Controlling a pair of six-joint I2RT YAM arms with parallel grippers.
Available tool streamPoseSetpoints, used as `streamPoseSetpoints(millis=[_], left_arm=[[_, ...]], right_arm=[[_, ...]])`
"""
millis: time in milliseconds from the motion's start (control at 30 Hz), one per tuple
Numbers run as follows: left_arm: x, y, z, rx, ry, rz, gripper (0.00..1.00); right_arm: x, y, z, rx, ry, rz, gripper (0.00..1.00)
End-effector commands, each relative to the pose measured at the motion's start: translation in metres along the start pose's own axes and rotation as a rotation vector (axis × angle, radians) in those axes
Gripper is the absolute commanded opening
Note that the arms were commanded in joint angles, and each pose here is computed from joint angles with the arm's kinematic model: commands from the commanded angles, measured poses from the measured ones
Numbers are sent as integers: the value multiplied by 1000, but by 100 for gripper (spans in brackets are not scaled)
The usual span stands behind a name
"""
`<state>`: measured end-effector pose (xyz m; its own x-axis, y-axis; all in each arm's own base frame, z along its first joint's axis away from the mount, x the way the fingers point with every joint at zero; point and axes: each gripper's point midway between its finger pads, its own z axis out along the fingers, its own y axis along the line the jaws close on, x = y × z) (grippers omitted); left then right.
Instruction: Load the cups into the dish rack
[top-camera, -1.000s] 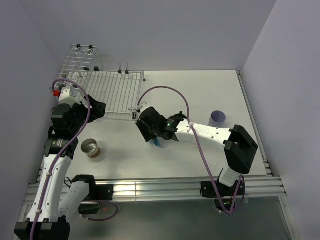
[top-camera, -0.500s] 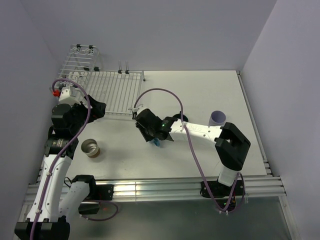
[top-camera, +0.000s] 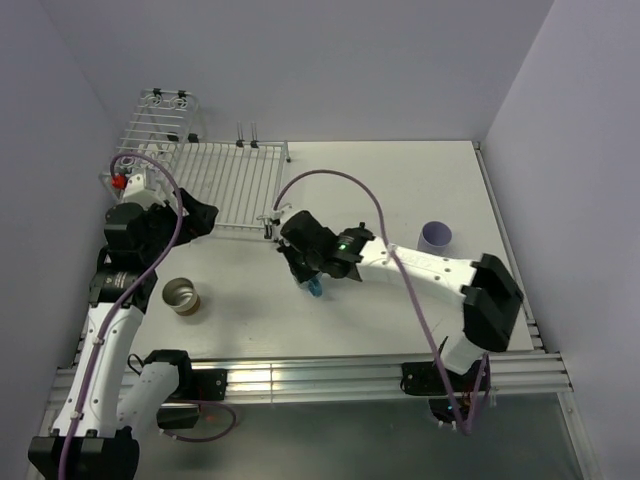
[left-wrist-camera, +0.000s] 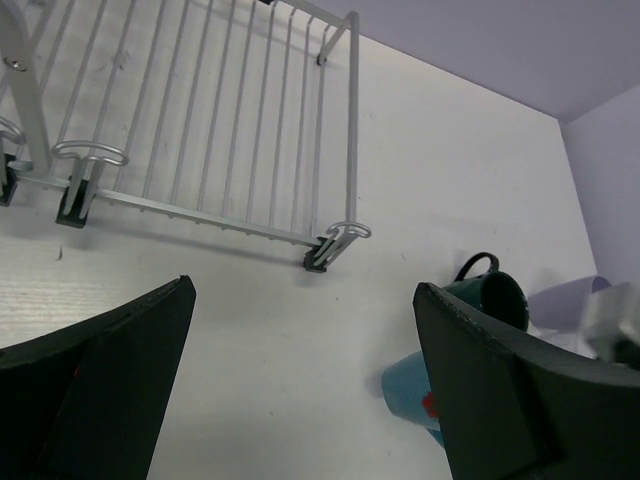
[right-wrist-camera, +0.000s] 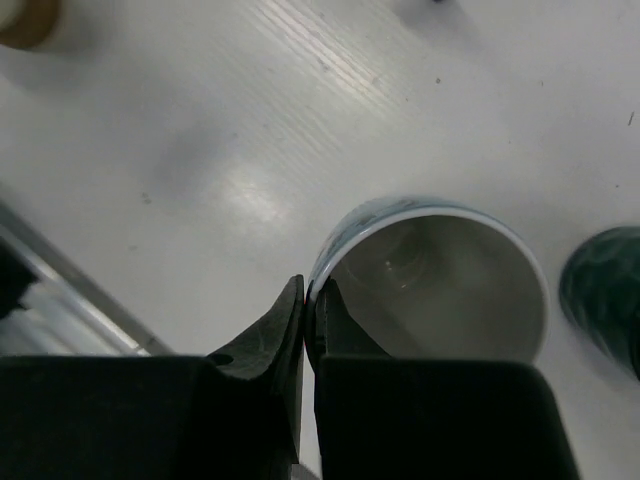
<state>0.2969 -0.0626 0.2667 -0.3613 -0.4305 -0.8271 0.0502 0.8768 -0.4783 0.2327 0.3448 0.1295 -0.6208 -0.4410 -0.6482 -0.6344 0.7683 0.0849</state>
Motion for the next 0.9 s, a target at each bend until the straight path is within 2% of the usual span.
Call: streamPoseSetpoints(millis=[0,100,200,267,333,367,467,600,633,767,867], left_arm=[[-33,-42,-16,147,-48,1,99],[-42,-68,-27,250,-43,-19,99],[-48,-90,-32,343,-37,-48,99],[-51,-101,-28,391,-28,-78,99],[-47,-117,-27,461,9,-114,99],[-45,-122,-22,481,28,-128,99],[-44,-143,-15,555,45,-148,99],[-39,-175,-15,698,48,-152,99],[-45,-182,-17,738,19,-155,99],[-39,-197,-10,777,30,-149,99],[-37,-204,-10,801,29,-148,99]], right_arm=[[-92,19,-103,-155,-316,55,0],[-125,13,-143,-244,-428,110,0],[-151,8,-175,-413,-527,180,0],[-161,13,-192,-565,-581,209,0],[-176,2,-207,-620,-671,218,0],[-175,5,-211,-672,-665,232,0],[-188,-4,-232,-769,-766,271,0],[-192,-10,-246,-912,-808,308,0],[-195,-12,-253,-947,-854,290,0],[-198,-16,-262,-1076,-857,388,0],[-201,-21,-267,-1097,-879,415,0]])
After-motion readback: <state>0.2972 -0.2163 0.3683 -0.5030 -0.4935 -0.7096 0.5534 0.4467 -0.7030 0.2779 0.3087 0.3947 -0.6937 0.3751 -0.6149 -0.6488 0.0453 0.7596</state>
